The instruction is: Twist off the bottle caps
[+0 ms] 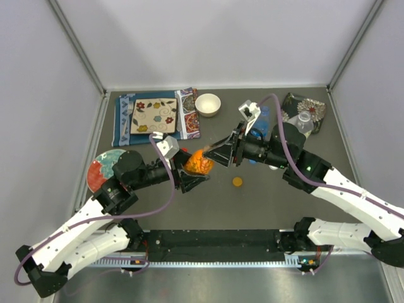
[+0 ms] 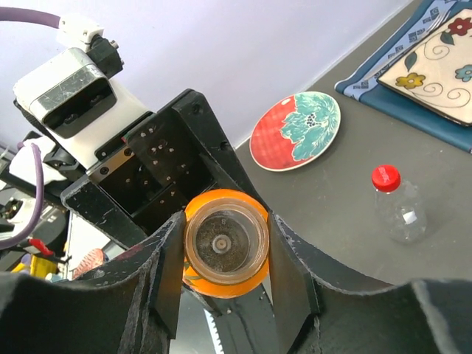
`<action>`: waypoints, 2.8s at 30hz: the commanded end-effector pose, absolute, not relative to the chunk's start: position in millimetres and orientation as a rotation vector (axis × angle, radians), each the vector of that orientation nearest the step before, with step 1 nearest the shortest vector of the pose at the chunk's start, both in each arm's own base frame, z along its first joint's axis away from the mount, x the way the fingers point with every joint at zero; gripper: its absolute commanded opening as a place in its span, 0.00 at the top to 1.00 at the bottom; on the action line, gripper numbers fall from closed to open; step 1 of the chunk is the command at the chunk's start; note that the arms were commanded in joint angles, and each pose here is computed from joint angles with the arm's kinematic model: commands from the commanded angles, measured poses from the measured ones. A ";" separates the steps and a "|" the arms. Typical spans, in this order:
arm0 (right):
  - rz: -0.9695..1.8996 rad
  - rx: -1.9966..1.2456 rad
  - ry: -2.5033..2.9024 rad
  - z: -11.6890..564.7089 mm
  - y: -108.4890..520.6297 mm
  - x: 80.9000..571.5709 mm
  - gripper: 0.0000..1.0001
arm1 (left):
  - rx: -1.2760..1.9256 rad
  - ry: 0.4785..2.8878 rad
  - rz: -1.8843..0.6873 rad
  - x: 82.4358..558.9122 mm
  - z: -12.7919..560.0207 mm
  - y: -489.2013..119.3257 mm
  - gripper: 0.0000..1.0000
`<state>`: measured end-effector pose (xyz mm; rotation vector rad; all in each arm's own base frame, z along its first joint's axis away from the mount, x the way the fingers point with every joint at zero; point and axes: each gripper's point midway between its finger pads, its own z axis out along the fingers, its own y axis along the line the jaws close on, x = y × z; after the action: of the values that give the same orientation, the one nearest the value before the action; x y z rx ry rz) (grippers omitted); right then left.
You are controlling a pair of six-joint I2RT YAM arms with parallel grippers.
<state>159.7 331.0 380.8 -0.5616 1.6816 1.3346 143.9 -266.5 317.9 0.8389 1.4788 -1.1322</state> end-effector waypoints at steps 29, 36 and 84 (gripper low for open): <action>0.031 -0.180 2.028 182.2 239.8 394.9 1.00 | 0.553 1.486 -0.850 142.3 342.1 -179.7 0.02; 0.046 -0.172 2.064 147.9 248.3 409.0 1.00 | 0.539 1.505 -0.861 141.3 327.6 -179.2 0.02; 0.115 -0.166 2.130 132.8 247.1 388.1 0.27 | 0.561 1.576 -0.927 153.6 311.5 -207.6 0.01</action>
<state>384.3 245.3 102.4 -0.2076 2.1855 0.0582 153.5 -202.9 300.9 0.5693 1.6182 -0.8934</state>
